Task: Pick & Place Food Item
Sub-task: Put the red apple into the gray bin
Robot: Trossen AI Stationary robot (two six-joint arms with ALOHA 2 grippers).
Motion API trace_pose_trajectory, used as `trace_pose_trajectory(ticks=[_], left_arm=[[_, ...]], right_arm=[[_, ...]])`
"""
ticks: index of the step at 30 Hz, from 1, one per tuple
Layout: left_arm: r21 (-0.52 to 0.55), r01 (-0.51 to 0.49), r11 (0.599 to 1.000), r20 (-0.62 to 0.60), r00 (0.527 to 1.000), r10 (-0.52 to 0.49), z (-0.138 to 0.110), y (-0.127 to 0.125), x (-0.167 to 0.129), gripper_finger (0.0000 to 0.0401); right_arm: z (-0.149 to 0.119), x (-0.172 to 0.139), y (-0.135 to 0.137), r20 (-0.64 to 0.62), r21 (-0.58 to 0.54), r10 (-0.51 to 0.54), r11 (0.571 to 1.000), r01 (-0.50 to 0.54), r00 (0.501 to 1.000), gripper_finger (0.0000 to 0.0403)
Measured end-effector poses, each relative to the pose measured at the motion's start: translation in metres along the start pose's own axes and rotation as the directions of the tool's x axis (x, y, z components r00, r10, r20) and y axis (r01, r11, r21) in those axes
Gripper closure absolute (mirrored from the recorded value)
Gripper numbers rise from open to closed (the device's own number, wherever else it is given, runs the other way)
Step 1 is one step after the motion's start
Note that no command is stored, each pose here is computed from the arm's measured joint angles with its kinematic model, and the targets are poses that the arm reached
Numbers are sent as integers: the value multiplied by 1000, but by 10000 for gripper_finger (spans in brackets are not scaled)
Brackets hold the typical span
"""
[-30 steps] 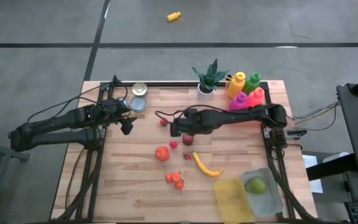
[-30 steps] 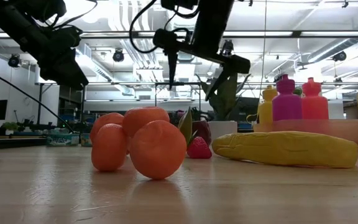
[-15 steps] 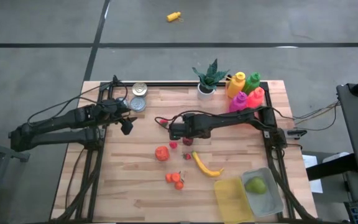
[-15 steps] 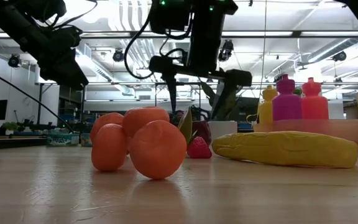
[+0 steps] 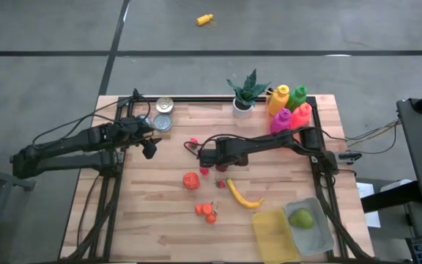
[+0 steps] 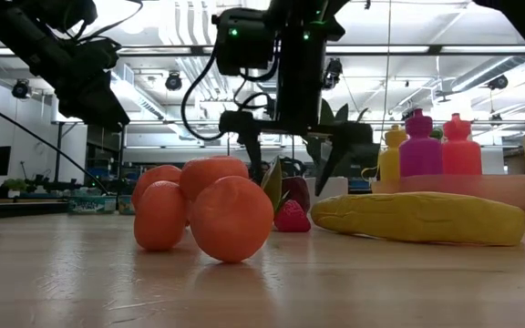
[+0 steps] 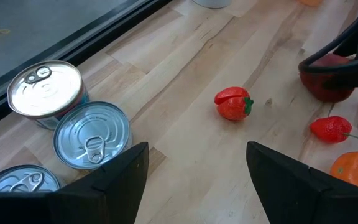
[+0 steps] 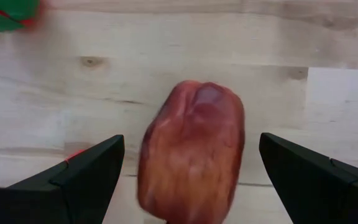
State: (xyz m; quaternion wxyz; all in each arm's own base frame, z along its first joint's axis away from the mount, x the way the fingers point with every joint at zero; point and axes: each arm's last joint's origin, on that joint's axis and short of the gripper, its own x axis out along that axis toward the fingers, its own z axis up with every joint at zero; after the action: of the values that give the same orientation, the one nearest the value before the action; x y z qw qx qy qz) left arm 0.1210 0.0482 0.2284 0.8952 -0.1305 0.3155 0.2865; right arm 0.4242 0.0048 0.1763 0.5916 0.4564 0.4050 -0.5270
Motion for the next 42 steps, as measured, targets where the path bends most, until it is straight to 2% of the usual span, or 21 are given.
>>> trace_pose_trajectory(ticks=[5,16,29,35,42], left_arm=[[0,0,1000,0,1000,0,0,0,0,126],[0,0,1000,0,1000,0,0,0,0,126],[0,0,1000,0,1000,0,0,0,0,126],[0,-1,1000,0,1000,1,0,0,0,126],[0,-1,1000,0,1000,1,0,0,0,126]], right_arm=[[-2,7,0,-1,-3,-8,1000,8,1000,51],[-2,9,0,-1,-10,-2,1000,2,1000,155],[-2,5,-1,-8,-31,5,1000,-5,1000,166],[6,-22,-5,10,-92,58,994,-57,998,167],[21,-77,-24,32,-263,116,959,-103,993,167]])
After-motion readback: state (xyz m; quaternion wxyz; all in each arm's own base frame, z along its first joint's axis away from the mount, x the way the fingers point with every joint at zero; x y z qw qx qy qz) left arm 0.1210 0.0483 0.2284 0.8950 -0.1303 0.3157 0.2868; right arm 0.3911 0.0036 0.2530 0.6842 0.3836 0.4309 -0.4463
